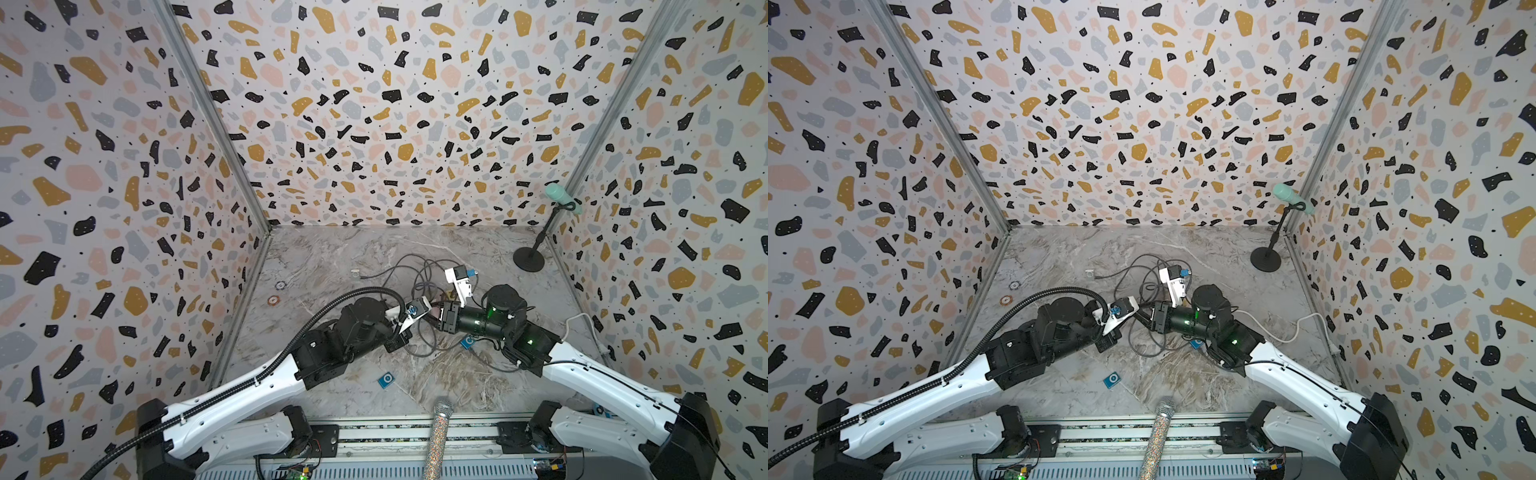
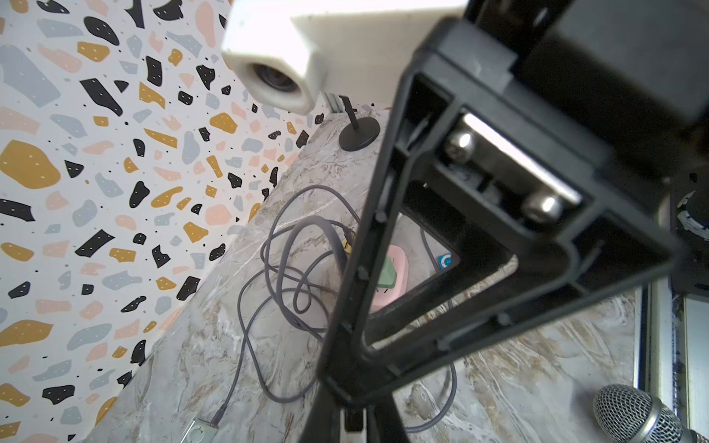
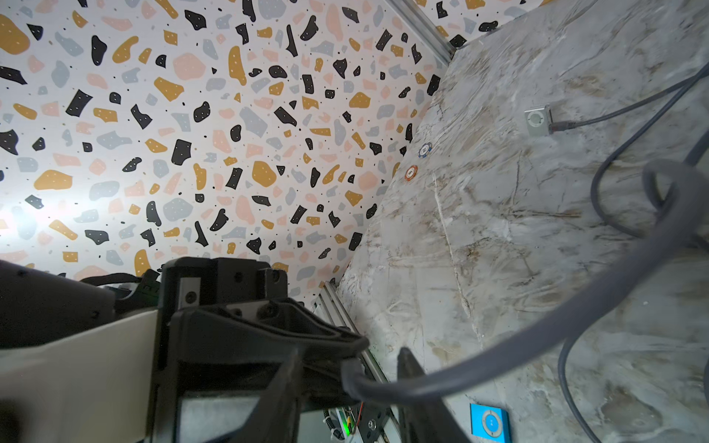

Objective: Charge mp3
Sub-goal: Pick up the charging cable from the center of the board.

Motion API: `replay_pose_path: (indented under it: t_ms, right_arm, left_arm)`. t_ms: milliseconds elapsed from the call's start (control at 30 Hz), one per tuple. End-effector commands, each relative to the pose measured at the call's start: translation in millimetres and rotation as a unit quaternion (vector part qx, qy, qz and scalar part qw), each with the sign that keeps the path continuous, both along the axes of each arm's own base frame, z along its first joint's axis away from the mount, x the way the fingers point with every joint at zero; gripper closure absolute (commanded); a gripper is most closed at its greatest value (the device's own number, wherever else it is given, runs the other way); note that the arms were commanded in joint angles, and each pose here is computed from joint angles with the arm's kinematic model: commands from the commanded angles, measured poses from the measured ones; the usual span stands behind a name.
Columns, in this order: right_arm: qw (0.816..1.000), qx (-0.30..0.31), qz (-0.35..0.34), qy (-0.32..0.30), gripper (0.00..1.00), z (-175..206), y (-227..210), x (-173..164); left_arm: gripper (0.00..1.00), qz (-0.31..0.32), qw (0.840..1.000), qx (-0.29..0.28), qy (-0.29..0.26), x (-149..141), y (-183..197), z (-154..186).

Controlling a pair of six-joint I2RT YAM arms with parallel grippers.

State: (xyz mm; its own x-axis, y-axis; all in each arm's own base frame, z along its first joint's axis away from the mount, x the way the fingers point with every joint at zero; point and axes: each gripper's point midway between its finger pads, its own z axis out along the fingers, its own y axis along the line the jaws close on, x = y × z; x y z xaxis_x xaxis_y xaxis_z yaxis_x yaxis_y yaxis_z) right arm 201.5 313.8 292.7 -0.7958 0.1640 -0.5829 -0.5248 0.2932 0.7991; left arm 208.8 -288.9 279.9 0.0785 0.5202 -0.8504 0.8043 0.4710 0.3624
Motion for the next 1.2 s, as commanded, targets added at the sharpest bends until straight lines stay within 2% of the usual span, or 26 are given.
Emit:
replay_pose_path:
  t_ms: [0,167,600,867,933,1067,1167]
  right_arm:
    - [0.999,0.013,0.021,-0.022,0.62,13,1,-6]
    - [1.0,0.002,0.019,-0.01,0.7,3,-5,-5]
    - [0.999,-0.002,0.034,0.004,0.72,-8,-5,-8]
    - [0.998,-0.007,0.057,0.006,0.93,-14,-5,-15]
    - [0.998,-0.011,0.061,0.007,0.98,-18,-6,-18]
    - [0.999,-0.019,0.044,0.01,1.0,-25,-15,-12]
    - [1.0,-0.023,0.001,0.007,1.0,-30,-30,7]
  left_arm:
    - [0.91,-0.012,1.0,-0.014,-0.015,-2,-3,18]
    - [0.91,-0.013,1.0,-0.014,-0.021,-3,-2,20]
    - [0.92,-0.059,0.998,-0.006,-0.01,-15,-10,13]
    - [0.9,-0.05,0.999,-0.001,-0.019,-12,-7,13]
    - [0.85,-0.033,0.999,-0.002,-0.026,-8,-2,15]
    - [0.62,0.028,0.999,-0.02,-0.028,5,11,21]
    - [0.57,0.063,0.997,-0.042,-0.004,8,21,21]
